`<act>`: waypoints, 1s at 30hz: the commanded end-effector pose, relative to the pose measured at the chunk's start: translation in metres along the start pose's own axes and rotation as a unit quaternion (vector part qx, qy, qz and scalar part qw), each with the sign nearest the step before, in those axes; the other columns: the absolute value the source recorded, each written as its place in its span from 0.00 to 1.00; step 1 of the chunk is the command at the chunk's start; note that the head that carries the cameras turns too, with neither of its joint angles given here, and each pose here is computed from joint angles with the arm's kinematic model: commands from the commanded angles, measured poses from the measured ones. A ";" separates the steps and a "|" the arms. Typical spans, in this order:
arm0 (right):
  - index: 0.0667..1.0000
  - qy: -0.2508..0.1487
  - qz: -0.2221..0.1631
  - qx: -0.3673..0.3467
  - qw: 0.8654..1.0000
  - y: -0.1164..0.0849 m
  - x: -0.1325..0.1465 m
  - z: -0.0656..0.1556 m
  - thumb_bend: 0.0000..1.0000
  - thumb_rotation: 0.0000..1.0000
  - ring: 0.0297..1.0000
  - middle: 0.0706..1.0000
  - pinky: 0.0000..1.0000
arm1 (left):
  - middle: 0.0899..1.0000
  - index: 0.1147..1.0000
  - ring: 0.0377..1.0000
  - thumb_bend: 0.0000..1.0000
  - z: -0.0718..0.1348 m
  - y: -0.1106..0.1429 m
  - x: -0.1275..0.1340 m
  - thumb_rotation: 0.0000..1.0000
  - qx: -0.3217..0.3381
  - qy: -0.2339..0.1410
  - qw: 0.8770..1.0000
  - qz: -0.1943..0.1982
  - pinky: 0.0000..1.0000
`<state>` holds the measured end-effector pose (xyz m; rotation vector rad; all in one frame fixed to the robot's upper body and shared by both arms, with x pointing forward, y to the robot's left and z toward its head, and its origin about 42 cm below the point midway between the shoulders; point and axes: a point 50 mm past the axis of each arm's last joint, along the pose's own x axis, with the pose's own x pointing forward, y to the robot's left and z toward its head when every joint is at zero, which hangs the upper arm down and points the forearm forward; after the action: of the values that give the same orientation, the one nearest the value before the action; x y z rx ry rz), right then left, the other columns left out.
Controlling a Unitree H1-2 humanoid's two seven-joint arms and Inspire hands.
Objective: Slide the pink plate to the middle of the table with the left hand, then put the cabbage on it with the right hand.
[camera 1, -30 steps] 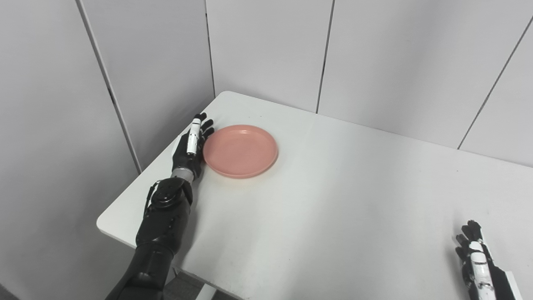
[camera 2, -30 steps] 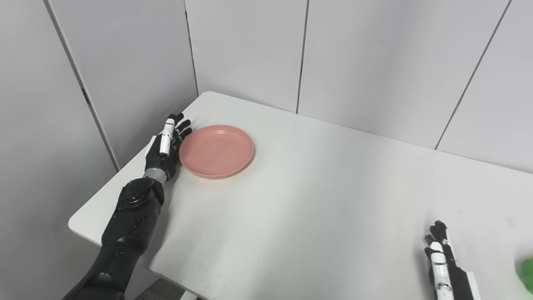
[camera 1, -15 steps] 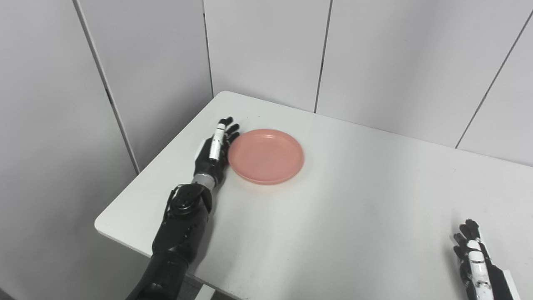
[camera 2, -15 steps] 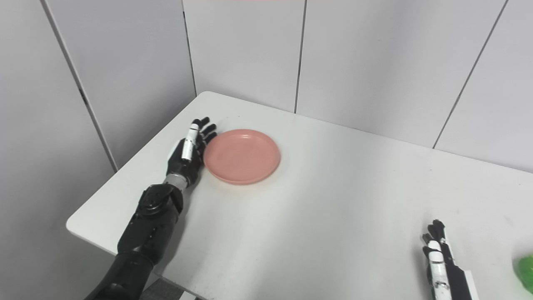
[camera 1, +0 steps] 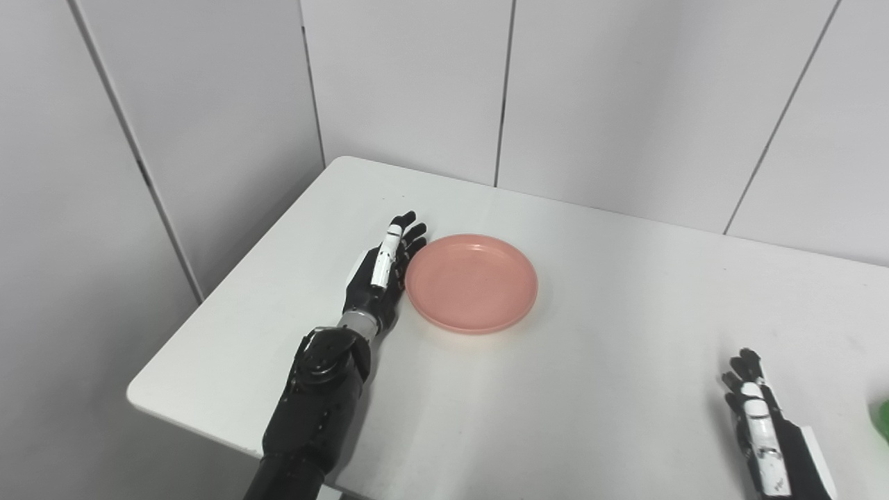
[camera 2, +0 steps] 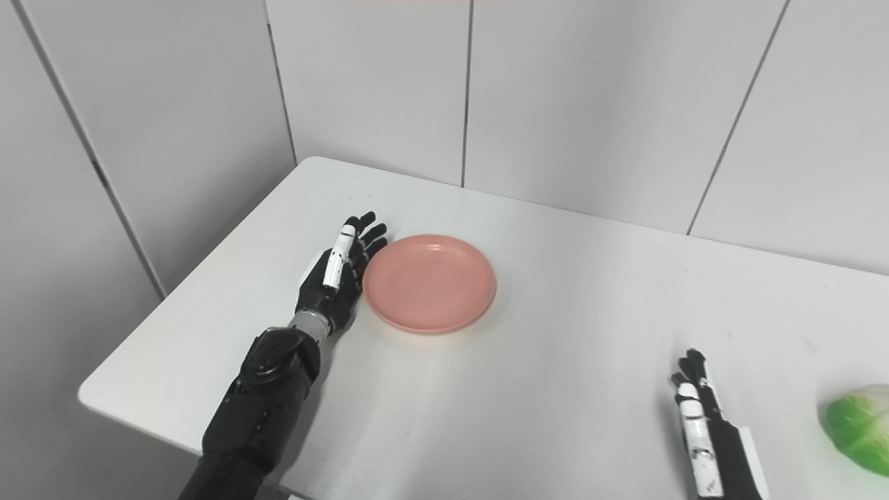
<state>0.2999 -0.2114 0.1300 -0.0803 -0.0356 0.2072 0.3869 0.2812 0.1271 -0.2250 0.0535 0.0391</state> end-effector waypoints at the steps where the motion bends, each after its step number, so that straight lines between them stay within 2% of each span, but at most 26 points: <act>1: 0.99 -0.021 0.013 -0.001 1.000 0.008 0.004 0.007 0.17 1.00 0.97 0.98 0.99 | 0.92 0.91 0.94 0.44 -0.010 -0.023 -0.002 1.00 -0.001 0.031 0.999 -0.039 0.96; 8: 0.98 -0.015 0.010 0.001 1.000 0.013 0.006 0.004 0.18 1.00 0.97 0.98 0.99 | 0.95 0.94 0.96 0.41 -0.014 -0.061 -0.009 1.00 -0.015 0.048 0.995 -0.087 0.98; 16: 0.98 -0.014 0.009 0.002 1.000 0.021 0.008 0.002 0.18 1.00 0.96 0.98 0.98 | 0.96 0.95 0.96 0.39 -0.022 -0.090 -0.014 1.00 -0.039 0.059 0.991 -0.114 0.99; 21: 0.98 -0.009 0.007 0.005 1.000 0.026 0.008 0.003 0.19 1.00 0.96 0.98 0.98 | 0.99 0.97 0.99 0.39 -0.029 -0.102 -0.017 1.00 -0.048 0.065 0.987 -0.136 1.00; 30: 0.97 -0.007 0.006 0.004 1.000 0.031 0.011 0.002 0.22 1.00 0.96 0.97 0.98 | 0.95 0.93 0.96 0.42 -0.050 -0.107 -0.024 1.00 -0.065 0.086 0.982 -0.155 0.97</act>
<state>0.3007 -0.1897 0.1261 -0.0821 -0.0321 0.1844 0.3739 0.1639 0.1236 -0.3480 0.1101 -0.2945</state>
